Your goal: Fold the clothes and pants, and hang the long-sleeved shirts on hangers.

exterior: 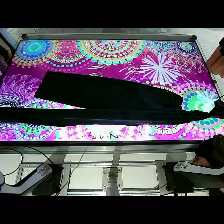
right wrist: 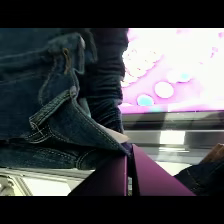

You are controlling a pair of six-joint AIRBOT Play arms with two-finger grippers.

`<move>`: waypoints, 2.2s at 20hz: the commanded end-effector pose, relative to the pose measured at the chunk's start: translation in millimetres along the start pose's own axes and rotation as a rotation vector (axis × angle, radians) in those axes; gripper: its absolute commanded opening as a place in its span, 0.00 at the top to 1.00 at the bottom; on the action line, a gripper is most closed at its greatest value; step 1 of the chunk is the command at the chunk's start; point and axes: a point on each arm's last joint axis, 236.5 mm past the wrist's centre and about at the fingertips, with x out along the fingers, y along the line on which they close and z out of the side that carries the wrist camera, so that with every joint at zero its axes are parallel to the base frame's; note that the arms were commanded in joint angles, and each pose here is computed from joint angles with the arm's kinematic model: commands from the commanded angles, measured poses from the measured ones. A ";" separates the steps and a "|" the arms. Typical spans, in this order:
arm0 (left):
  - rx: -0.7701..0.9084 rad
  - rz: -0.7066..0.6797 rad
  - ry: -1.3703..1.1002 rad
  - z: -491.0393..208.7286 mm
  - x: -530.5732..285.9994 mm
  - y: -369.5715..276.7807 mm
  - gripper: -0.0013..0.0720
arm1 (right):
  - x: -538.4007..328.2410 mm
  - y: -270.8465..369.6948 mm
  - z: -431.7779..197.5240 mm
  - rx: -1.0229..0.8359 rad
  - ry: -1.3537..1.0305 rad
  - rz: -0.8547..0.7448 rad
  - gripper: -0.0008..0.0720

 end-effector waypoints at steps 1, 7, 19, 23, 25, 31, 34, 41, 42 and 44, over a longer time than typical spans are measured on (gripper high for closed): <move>-0.028 0.010 -0.054 10.3 -7.5 1.6 0.93 | -22.7 34.0 -3.4 -0.049 -0.072 0.080 0.97; -0.151 -0.216 -0.300 81.5 -17.3 -62.9 0.93 | -71.4 38.6 53.8 0.034 -0.360 0.039 0.97; 0.016 -0.180 -0.160 106.4 58.1 -169.2 0.93 | -33.1 -3.9 117.3 0.242 -0.425 -0.051 0.97; 0.028 -0.174 -0.142 103.5 68.8 -171.9 0.93 | -11.2 -12.5 119.9 0.259 -0.371 -0.037 0.97; 0.042 -0.176 -0.121 99.4 78.1 -178.1 0.93 | 2.4 -15.9 123.5 0.283 -0.346 -0.019 0.97; 0.048 -0.203 -0.128 114.2 99.7 -208.4 0.93 | 9.0 -27.3 183.1 0.395 -0.536 -0.016 0.97; 0.063 -0.226 -0.164 123.3 111.6 -227.4 0.93 | 22.4 -23.6 205.1 0.409 -0.574 -0.013 0.97; 0.085 -0.267 -0.233 133.0 141.5 -260.8 0.92 | 58.6 -12.5 242.6 0.430 -0.621 -0.001 0.97; 0.087 -0.280 -0.274 141.0 137.8 -267.5 0.92 | 54.2 -13.5 249.2 0.442 -0.656 0.000 0.97; 0.086 -0.299 -0.340 154.1 132.5 -275.8 0.92 | 49.7 -13.2 257.2 0.459 -0.696 0.005 0.97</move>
